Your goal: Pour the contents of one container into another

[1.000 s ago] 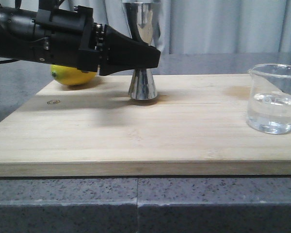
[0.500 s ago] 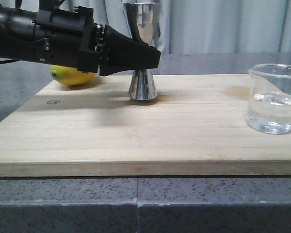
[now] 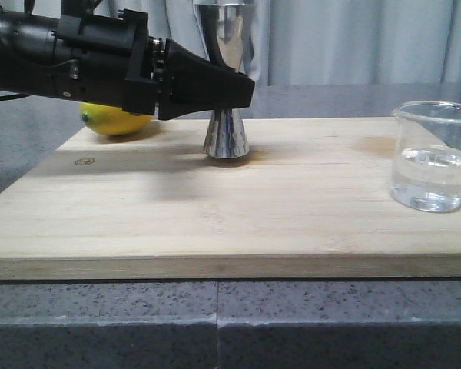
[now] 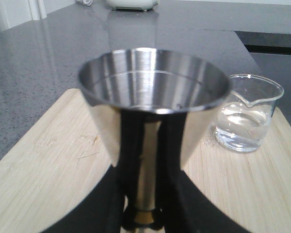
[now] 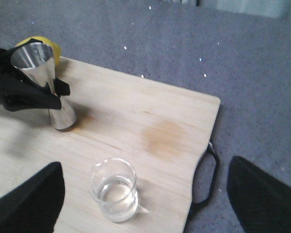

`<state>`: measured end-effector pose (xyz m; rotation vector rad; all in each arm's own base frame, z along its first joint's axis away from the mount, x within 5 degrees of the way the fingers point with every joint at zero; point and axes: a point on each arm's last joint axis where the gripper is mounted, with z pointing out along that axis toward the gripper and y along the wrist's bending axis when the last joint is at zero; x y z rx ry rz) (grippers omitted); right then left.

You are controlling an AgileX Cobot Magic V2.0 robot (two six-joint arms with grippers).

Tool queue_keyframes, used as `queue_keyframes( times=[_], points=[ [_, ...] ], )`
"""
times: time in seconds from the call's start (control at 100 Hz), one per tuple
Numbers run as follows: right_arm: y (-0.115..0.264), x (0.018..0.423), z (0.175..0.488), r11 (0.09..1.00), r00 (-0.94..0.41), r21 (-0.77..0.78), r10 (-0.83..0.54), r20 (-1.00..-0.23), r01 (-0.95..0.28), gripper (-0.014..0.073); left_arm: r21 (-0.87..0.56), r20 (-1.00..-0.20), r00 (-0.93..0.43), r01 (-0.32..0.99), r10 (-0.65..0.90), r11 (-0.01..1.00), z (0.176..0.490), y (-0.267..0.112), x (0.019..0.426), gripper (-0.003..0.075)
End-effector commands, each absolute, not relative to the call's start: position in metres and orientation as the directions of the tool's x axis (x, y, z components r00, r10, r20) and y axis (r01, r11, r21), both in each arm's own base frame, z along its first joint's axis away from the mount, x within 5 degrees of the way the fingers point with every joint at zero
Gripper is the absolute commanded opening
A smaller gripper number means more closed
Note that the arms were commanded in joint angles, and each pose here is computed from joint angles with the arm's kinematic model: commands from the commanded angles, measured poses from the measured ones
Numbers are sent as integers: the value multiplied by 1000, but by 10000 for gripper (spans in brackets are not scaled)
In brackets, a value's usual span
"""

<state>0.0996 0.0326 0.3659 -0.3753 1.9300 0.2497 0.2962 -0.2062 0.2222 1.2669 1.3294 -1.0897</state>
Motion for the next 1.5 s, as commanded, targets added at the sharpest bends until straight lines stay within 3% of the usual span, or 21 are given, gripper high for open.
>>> queue_keyframes(
  times=[0.0, 0.29, 0.44, 0.78, 1.07, 1.49],
  points=[
    [32, 102, 377, 939, -230, -25, -110, -967, -344, 628, 49, -999, 49, 998, -21, 27, 257, -209, 290, 7],
    [46, 108, 360, 912, -104, -63, -115, -988, -406, 628, 49, -999, 49, 998, -21, 27, 257, -209, 290, 7],
    [58, 109, 340, 869, 8, -156, -172, -985, -470, 628, 49, -999, 49, 998, -21, 27, 257, -209, 290, 8],
    [63, 108, 292, 858, 161, -154, -85, -983, -491, 628, 49, -999, 49, 998, -21, 27, 257, -209, 290, 8],
    [63, 108, 256, 860, 81, -116, -87, -993, -496, 628, 49, -999, 49, 998, -21, 27, 257, -209, 290, 8],
    [71, 129, 230, 877, -9, -56, -68, -998, -478, 627, 49, -999, 49, 998, -21, 27, 257, -209, 290, 7]
  ],
)
